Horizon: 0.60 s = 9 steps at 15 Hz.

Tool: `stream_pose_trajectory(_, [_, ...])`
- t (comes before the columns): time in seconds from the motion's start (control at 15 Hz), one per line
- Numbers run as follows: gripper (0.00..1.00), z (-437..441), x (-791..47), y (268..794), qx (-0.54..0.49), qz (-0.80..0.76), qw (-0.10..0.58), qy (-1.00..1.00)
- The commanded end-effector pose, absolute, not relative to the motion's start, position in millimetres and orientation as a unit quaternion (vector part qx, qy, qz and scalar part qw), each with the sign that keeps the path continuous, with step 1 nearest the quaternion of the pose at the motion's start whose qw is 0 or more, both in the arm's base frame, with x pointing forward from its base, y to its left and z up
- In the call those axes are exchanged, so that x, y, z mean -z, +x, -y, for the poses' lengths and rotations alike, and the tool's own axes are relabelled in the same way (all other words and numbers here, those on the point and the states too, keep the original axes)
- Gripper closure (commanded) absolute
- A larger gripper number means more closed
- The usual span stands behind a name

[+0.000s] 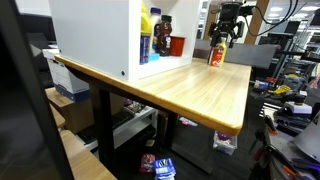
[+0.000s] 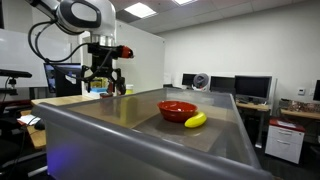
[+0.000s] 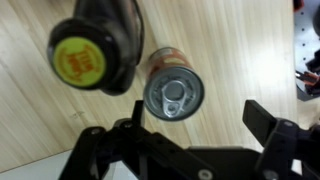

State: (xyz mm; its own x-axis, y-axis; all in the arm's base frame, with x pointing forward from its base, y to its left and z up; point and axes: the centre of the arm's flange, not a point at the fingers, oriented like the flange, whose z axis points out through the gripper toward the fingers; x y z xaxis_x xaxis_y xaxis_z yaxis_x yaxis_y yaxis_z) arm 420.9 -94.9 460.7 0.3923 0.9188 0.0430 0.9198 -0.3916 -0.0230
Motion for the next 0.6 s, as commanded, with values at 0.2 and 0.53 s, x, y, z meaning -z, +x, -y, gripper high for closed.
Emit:
stream_pose_trajectory(0.2, [0.00, 29.6, -517.0, 360.9, 0.019, 0.410, 0.056, -0.910])
stream_pose_trajectory(0.53, [0.00, -24.0, -509.2, 343.1, 0.006, 0.303, 0.078, -0.950])
